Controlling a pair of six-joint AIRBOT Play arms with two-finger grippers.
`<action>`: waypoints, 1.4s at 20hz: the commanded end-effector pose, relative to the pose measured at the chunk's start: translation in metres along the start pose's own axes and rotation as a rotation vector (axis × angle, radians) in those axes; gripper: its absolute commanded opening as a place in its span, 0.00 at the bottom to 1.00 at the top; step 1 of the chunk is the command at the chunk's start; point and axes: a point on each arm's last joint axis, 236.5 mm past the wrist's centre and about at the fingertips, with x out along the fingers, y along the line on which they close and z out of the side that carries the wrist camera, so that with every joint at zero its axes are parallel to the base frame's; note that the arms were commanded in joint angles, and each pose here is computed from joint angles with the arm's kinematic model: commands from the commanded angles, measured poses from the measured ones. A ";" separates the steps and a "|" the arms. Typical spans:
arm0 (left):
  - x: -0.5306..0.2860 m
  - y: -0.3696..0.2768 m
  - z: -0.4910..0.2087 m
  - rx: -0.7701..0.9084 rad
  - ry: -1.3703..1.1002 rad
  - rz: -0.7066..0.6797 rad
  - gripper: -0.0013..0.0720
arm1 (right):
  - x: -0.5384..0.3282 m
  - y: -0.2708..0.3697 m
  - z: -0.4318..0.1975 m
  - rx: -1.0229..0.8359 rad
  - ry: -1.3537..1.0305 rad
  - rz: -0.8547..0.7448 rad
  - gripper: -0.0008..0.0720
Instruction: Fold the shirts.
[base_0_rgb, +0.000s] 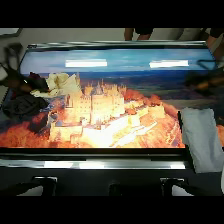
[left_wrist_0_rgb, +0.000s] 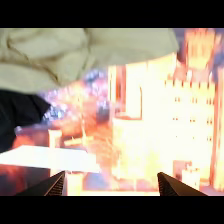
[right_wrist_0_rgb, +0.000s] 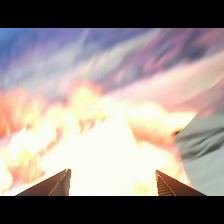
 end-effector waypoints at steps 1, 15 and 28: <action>0.050 -0.021 -0.081 -0.064 0.215 -0.051 0.99 | 0.044 0.051 -0.083 -0.115 0.346 0.025 0.84; 0.050 -0.026 -0.095 -0.089 0.150 -0.063 0.99 | 0.051 0.050 -0.084 -0.172 0.323 -0.036 0.84; 0.050 -0.026 -0.095 -0.089 0.150 -0.063 0.99 | 0.051 0.050 -0.084 -0.172 0.323 -0.036 0.84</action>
